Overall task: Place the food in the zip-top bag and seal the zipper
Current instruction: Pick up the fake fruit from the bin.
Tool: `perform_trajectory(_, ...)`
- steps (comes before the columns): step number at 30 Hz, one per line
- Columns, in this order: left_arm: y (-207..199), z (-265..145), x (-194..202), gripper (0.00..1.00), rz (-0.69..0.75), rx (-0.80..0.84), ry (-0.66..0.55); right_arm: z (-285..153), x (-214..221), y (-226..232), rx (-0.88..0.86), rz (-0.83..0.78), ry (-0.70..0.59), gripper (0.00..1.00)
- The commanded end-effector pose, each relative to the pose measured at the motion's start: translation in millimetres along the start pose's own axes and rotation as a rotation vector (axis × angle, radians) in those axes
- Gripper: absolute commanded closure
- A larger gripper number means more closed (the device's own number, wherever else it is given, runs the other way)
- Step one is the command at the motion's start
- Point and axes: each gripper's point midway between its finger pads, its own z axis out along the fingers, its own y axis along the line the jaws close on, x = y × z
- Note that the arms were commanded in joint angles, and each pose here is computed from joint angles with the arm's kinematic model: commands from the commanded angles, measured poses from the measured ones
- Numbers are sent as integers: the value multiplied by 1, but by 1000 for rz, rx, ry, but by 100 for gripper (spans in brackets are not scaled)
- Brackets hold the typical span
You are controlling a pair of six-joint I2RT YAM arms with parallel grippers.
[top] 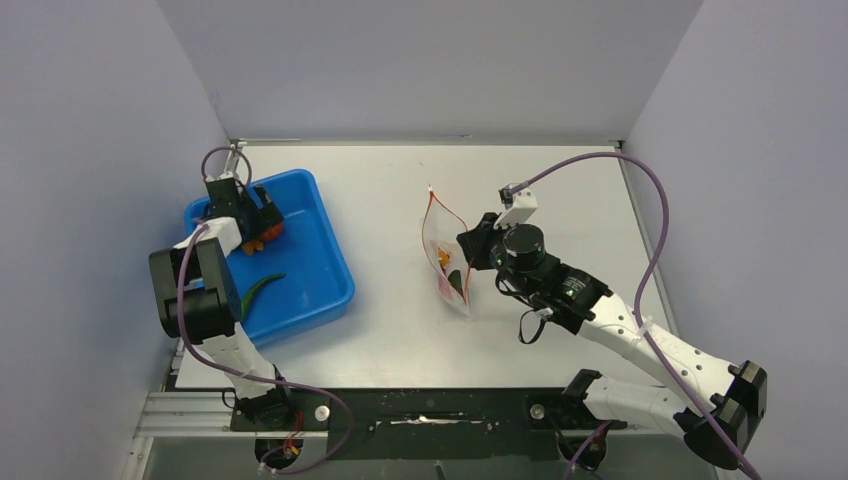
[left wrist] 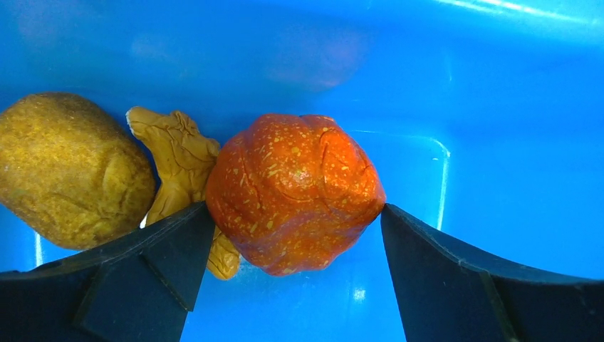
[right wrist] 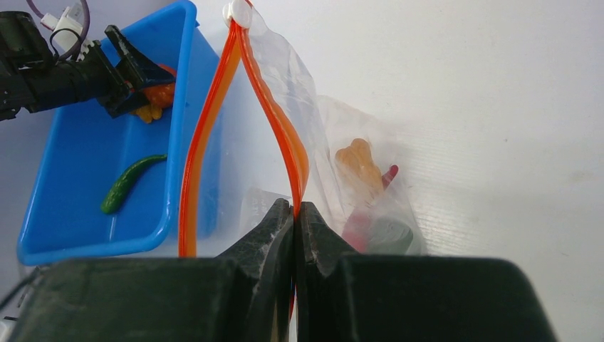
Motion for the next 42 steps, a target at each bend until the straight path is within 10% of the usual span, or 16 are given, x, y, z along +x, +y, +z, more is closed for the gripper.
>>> perform_trajectory(1,-11,0,-35,14,14,35,-97,-2,-28,16,-39,30,-92,100)
perform_trajectory(16,-31,-46,-41,35,-21,113,-106,-2,-19,18,-53,48,-63,100)
perform_trajectory(42,-94,-168,17,41,87,414,-99,13,-16,16,-2,4,-35,100)
